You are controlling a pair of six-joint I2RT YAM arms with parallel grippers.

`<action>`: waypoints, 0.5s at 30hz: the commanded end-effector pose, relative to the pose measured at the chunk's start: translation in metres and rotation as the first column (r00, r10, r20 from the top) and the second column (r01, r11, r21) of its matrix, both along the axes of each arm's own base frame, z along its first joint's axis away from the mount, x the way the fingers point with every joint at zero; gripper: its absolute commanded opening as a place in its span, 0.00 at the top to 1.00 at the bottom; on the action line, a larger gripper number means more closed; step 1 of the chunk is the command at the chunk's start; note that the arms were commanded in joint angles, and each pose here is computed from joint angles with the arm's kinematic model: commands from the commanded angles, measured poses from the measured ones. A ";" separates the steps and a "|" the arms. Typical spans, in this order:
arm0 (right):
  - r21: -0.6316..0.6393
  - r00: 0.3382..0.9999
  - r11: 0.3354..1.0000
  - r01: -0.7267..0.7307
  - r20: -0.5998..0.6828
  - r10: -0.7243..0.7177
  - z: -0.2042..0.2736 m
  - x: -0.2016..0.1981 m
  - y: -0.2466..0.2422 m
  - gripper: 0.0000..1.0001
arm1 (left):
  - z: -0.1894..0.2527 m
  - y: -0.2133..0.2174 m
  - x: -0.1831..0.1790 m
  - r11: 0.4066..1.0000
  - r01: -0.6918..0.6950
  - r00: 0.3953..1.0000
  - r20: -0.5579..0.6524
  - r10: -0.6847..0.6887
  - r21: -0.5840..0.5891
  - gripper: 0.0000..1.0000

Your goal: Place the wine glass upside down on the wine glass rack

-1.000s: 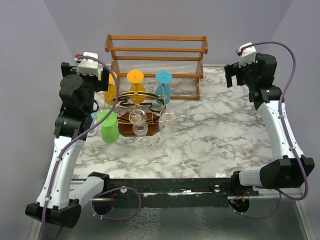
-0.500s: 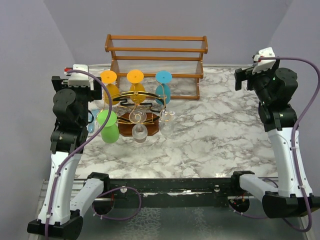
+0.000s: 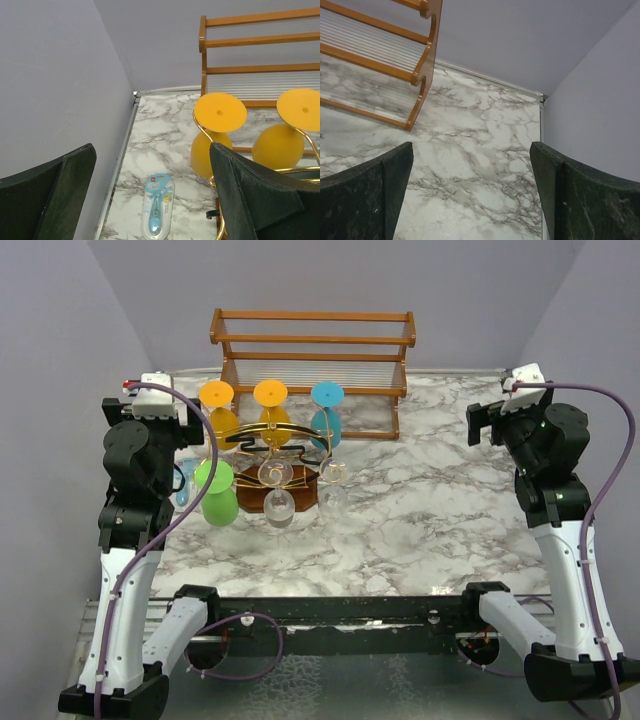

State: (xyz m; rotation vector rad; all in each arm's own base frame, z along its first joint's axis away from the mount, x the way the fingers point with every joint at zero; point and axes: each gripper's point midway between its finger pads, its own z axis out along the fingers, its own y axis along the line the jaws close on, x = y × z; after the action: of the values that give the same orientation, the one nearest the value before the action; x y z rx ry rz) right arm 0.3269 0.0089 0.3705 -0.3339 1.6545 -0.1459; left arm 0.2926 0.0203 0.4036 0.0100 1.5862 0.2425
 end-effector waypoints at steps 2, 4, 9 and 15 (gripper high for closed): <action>0.026 1.000 0.999 -0.026 -0.016 0.027 -0.010 -0.006 0.004 0.00 | 0.000 -0.004 -0.007 0.999 0.028 1.000 -0.008 -0.028 -0.028 0.01; 0.025 1.000 0.999 -0.022 -0.017 0.023 -0.011 -0.007 0.004 0.00 | -0.002 -0.005 -0.007 0.999 0.035 0.999 -0.016 -0.036 -0.027 0.01; 0.030 1.000 0.999 -0.012 -0.016 0.013 -0.012 -0.009 0.002 0.00 | -0.006 -0.011 -0.003 0.997 0.067 0.997 -0.038 -0.068 -0.029 0.01; 0.037 0.999 0.999 -0.016 -0.028 0.017 -0.011 -0.012 0.003 0.00 | -0.005 -0.009 -0.004 0.997 0.062 0.997 -0.047 -0.064 -0.039 0.01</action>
State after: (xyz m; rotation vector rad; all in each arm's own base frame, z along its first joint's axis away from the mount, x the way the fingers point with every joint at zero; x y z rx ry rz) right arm 0.3224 0.0101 0.3543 -0.3351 1.6815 -0.1247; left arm 0.2933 0.0122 0.3851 0.0445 1.6575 0.1927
